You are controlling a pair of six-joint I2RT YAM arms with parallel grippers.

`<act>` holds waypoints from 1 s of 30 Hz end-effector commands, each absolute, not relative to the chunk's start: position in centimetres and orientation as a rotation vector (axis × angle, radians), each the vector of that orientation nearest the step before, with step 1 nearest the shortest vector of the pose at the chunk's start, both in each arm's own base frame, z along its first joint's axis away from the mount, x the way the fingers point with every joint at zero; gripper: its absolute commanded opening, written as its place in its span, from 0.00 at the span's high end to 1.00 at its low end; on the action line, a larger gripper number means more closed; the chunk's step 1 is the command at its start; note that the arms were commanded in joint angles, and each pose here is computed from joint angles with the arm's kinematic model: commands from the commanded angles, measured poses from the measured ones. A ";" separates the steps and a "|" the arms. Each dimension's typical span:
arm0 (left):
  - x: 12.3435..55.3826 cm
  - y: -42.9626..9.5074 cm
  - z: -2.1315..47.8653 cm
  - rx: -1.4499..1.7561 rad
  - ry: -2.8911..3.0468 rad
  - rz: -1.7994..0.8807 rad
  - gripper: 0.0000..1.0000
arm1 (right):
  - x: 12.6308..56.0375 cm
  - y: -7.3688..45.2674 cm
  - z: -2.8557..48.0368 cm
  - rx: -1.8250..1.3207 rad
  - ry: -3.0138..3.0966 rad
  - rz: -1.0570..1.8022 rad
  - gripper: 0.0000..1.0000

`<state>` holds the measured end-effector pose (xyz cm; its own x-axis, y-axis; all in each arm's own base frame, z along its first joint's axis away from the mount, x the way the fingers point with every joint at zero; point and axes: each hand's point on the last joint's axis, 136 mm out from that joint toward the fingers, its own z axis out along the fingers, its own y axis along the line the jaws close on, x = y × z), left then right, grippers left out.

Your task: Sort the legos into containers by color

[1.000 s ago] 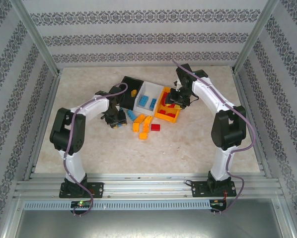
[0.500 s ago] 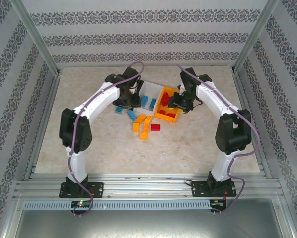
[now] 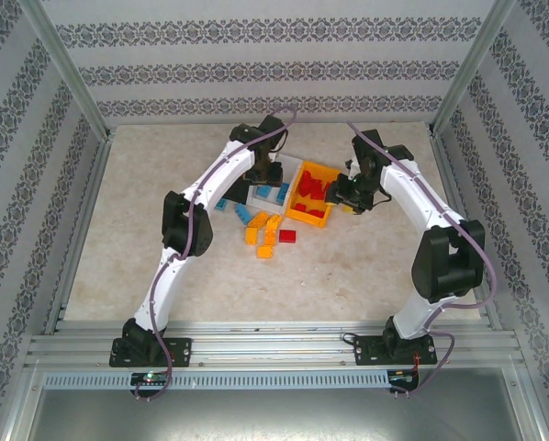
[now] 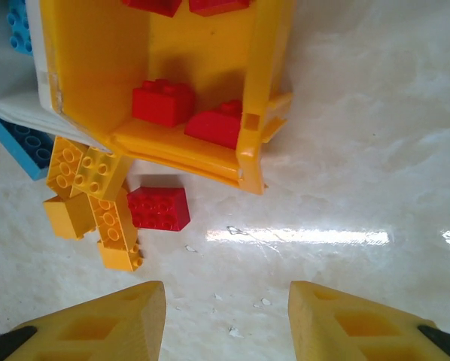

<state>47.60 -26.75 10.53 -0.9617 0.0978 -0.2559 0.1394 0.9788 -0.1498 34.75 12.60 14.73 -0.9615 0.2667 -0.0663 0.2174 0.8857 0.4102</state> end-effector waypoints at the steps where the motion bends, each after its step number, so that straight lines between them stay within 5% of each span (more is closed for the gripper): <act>1: 46.4 -26.5 11.0 0.200 2.914 -0.216 0.55 | 34.6 12.2 14.9 0.365 2.940 0.619 0.53; 14: 44.2 -24.4 14.1 0.126 2.954 -0.156 0.47 | 35.5 13.2 14.9 0.350 2.918 0.711 0.53; 19: 41.7 -20.3 16.3 -0.178 2.962 0.056 0.40 | 35.4 14.4 13.5 0.312 2.877 0.820 0.53; 24: 41.4 -20.8 17.1 -0.498 2.851 -0.137 0.38 | 35.7 16.3 13.0 0.248 2.859 0.875 0.53; 30: 40.9 -21.6 11.1 -0.943 2.727 -0.478 0.39 | 35.9 17.6 13.6 0.172 2.866 0.872 0.53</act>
